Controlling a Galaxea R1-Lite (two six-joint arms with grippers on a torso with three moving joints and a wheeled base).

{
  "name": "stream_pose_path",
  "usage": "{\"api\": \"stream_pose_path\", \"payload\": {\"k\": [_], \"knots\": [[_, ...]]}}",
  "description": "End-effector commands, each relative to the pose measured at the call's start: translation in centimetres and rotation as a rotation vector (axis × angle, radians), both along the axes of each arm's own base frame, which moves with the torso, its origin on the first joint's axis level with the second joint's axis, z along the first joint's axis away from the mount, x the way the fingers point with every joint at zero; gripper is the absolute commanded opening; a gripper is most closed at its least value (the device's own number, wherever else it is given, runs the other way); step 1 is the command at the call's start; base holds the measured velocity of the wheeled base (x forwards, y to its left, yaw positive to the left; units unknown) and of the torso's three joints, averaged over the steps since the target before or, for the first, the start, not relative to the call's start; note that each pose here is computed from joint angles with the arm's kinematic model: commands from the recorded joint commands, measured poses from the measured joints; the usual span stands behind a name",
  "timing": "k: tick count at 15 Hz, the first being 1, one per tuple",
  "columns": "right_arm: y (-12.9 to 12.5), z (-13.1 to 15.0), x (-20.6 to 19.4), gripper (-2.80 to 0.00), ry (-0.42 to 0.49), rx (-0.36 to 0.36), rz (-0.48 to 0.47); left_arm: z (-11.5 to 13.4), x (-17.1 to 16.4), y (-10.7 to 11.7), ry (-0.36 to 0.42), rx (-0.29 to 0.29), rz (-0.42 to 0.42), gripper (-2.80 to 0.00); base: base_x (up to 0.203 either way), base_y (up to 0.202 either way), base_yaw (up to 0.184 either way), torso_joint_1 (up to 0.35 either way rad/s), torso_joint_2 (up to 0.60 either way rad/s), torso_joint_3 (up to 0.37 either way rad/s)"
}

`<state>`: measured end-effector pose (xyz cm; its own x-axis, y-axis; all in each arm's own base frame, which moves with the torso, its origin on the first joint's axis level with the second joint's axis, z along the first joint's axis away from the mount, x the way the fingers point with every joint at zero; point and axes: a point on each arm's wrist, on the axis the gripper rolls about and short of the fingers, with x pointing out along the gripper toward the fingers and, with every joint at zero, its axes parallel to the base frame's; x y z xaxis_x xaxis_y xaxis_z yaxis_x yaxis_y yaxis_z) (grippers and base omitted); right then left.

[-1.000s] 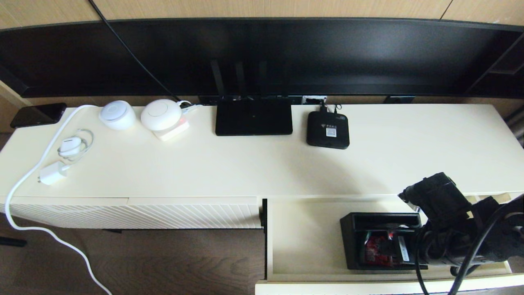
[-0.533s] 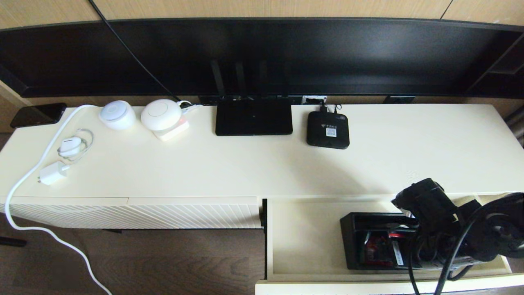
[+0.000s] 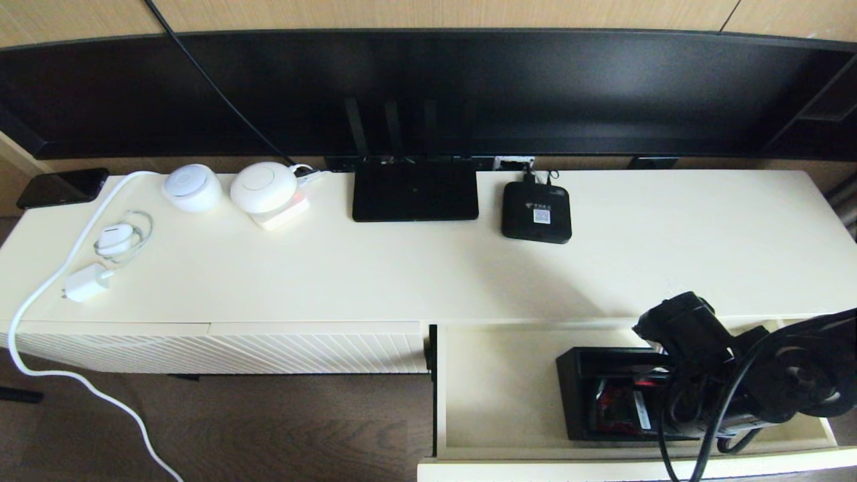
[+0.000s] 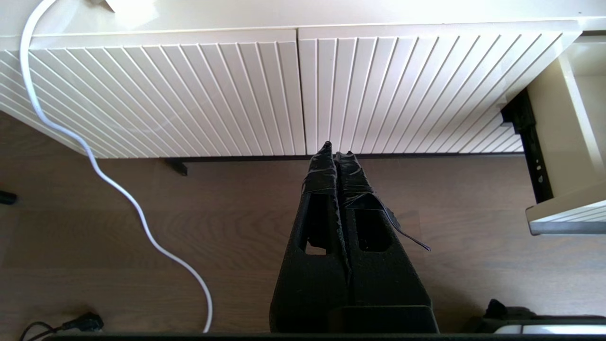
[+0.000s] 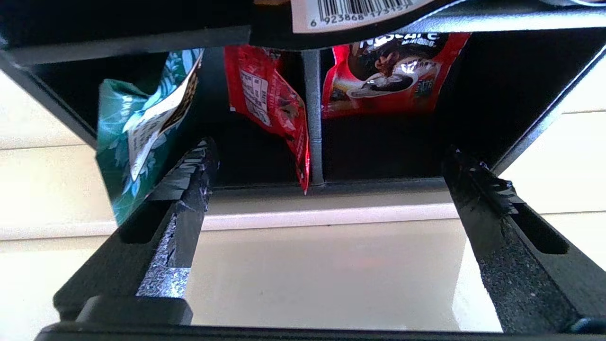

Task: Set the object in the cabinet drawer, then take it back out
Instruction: Take the storage box out of the drawer and put it on the table

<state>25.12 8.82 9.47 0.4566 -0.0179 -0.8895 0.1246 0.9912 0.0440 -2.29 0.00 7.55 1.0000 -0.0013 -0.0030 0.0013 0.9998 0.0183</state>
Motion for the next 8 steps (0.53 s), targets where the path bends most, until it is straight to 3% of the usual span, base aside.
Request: {"api": "stream_pose_path", "payload": {"k": [1, 4, 5, 8], "knots": [[0.02, -0.15, 0.04, 0.00, 0.006, -0.003, -0.003, 0.03, 0.01, 0.00, 0.001, 0.000, 0.000, -2.80, 0.000, 0.000, 0.000, 0.000, 0.00, 0.000], [-0.01, -0.20, -0.04, 0.00, 0.010, -0.004, -0.001, 0.04, 0.00, 0.00, 0.000, 0.000, 0.000, -2.80, 0.000, 0.000, 0.000, 0.000, 0.00, 0.000], [0.05, -0.20, 0.01, -2.80, 0.008, -0.003, -0.001, 0.03, 0.00, 0.00, 0.001, 0.000, 0.000, -2.80, 0.000, 0.000, 0.000, 0.000, 0.00, 0.000], [0.06, -0.28, 0.03, -2.80, 0.011, -0.005, -0.001, 0.00, 0.01, 0.00, 0.002, 0.000, 0.000, -2.80, 0.000, 0.000, 0.000, 0.000, 0.00, 0.000]]}}
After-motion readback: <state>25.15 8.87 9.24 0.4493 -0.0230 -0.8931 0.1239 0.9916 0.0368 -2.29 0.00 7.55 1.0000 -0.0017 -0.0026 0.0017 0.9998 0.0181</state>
